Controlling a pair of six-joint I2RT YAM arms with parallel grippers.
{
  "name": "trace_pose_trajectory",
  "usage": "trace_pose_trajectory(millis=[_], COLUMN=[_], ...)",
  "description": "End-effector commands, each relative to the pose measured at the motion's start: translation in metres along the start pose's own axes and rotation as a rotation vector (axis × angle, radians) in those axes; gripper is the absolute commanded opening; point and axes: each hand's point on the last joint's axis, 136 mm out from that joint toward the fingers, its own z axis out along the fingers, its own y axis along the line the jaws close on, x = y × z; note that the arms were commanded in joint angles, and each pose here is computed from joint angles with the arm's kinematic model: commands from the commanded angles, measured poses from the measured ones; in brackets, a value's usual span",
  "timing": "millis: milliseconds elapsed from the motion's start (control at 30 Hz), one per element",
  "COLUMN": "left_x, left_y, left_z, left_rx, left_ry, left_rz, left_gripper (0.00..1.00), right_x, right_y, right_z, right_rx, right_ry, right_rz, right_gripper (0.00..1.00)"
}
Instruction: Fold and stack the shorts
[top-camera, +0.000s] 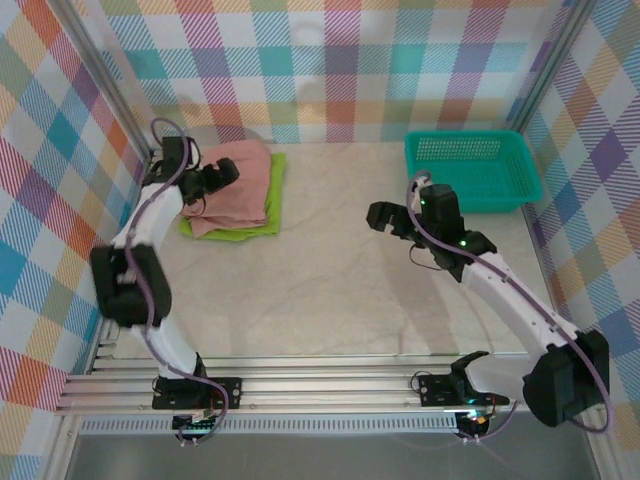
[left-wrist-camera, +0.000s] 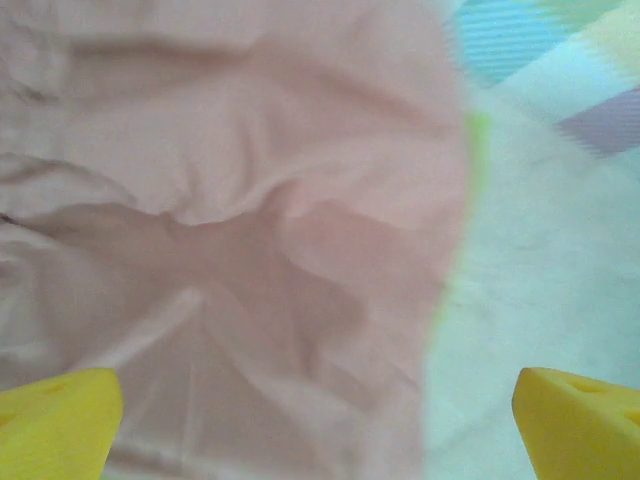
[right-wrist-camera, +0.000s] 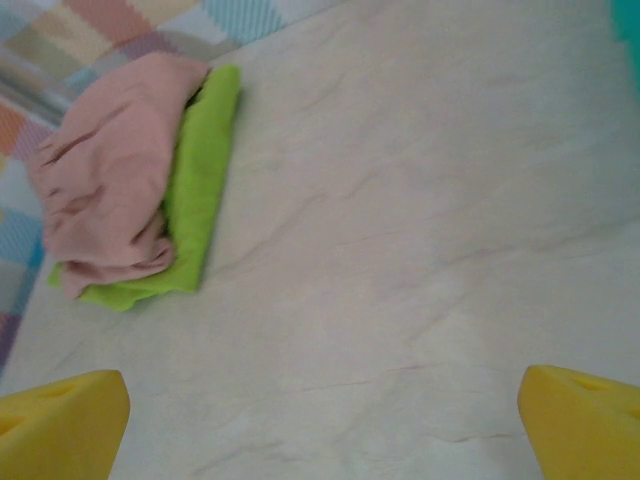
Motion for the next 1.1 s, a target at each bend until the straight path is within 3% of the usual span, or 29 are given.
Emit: trace_pose_trajectory(millis=[0, 133, 200, 367, 533, 633, 1067], left_x=[-0.012, 0.016, 0.033, 0.074, 0.087, 0.097, 0.126], left_y=[-0.013, 0.015, 0.027, 0.055, 0.069, 0.075, 0.089], left_z=[-0.063, -0.089, -0.089, -0.079, -0.067, -0.046, 0.001], left_rx=[-0.011, -0.112, -0.122, -0.203, -0.233, -0.247, -0.235], left_ry=[-0.175, -0.291, -0.361, -0.492, -0.532, -0.495, -0.464], left_rz=[0.144, 0.103, 0.076, 0.169, 0.234, 0.27, 0.328], left_gripper=[1.0, 1.0, 1.0, 1.0, 1.0, 1.0, 1.0], right_x=[-0.011, -0.008, -0.004, 0.009, 0.018, 0.021, 0.014], right_y=[-0.037, -0.088, -0.111, -0.156, -0.175, -0.182, -0.173], right_z=[-0.008, -0.011, -0.01, -0.001, 0.015, 0.025, 0.046], right_rx=[0.13, 0.309, 0.361, 0.429, 0.44, 0.417, 0.257], right_ry=[-0.093, -0.147, -0.163, -0.169, -0.179, -0.203, -0.333], right_rz=[-0.082, -0.15, -0.148, -0.141, -0.242, -0.289, -0.372], right_gripper=[0.99, 1.0, 0.99, 0.99, 0.99, 0.99, 1.0])
